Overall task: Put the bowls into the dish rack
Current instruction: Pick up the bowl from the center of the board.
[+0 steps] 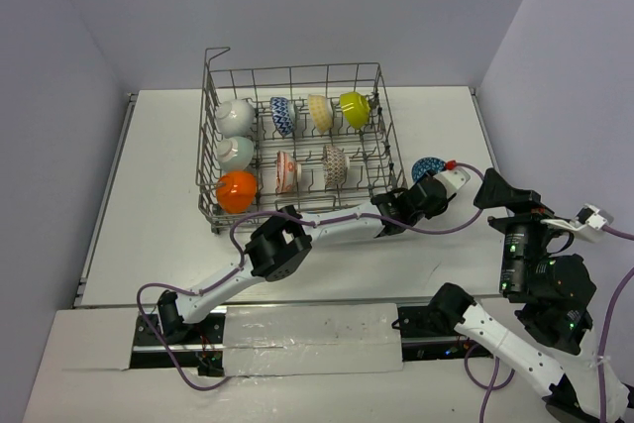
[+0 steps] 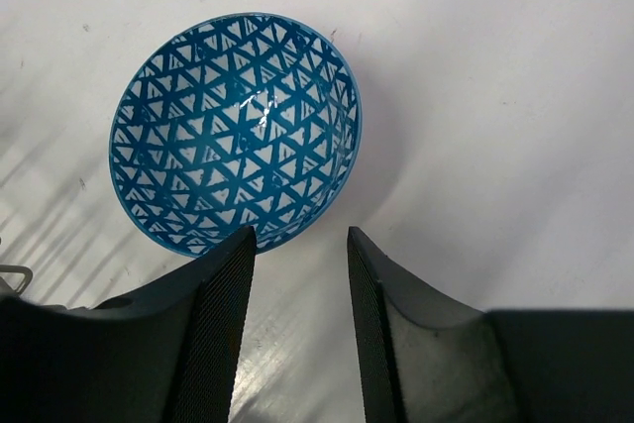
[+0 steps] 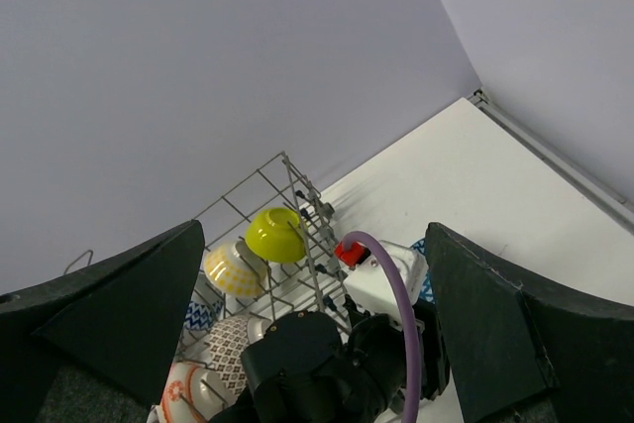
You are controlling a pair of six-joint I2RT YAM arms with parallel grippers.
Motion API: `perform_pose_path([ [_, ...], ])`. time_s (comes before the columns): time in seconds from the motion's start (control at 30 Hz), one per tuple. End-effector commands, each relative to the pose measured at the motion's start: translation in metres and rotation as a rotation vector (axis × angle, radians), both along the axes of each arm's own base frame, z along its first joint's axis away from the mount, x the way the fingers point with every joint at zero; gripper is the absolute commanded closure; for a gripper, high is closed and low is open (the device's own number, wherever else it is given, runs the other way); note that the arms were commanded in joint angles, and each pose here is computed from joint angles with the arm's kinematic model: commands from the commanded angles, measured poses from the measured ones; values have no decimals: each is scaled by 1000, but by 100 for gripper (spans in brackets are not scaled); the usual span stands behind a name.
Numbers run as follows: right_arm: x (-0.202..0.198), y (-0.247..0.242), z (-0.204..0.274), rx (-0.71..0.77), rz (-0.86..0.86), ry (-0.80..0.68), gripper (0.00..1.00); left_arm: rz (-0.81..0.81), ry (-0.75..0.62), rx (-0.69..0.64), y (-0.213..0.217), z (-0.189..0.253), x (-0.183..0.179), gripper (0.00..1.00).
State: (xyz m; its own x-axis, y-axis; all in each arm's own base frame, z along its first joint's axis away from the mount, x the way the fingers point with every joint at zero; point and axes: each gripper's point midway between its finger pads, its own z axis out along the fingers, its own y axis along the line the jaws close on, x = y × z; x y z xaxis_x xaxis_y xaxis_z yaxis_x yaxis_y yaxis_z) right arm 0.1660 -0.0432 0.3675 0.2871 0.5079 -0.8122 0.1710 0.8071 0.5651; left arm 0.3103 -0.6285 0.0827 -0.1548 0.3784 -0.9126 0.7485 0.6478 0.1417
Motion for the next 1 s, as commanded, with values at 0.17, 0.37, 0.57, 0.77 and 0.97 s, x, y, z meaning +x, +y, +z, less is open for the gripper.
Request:
perform_pose_path([
  [0.17,-1,-3,4,22,-9,-19,0,-6,-97,-40,-4,50,4,50],
  [0.37,-1,-3,4,20,-11,-17,0,-40,-114,-28,-9,45,3,46],
  [0.57,-1,-3,4,18,-11,-15,0,-80,-121,-8,-14,38,1,43],
  [0.77,0,-3,4,14,-14,-11,0,-140,-91,-14,-18,32,-6,43],
  [0.97,0,-2,3,13,-13,-10,0,-177,-66,3,-20,20,-8,44],
])
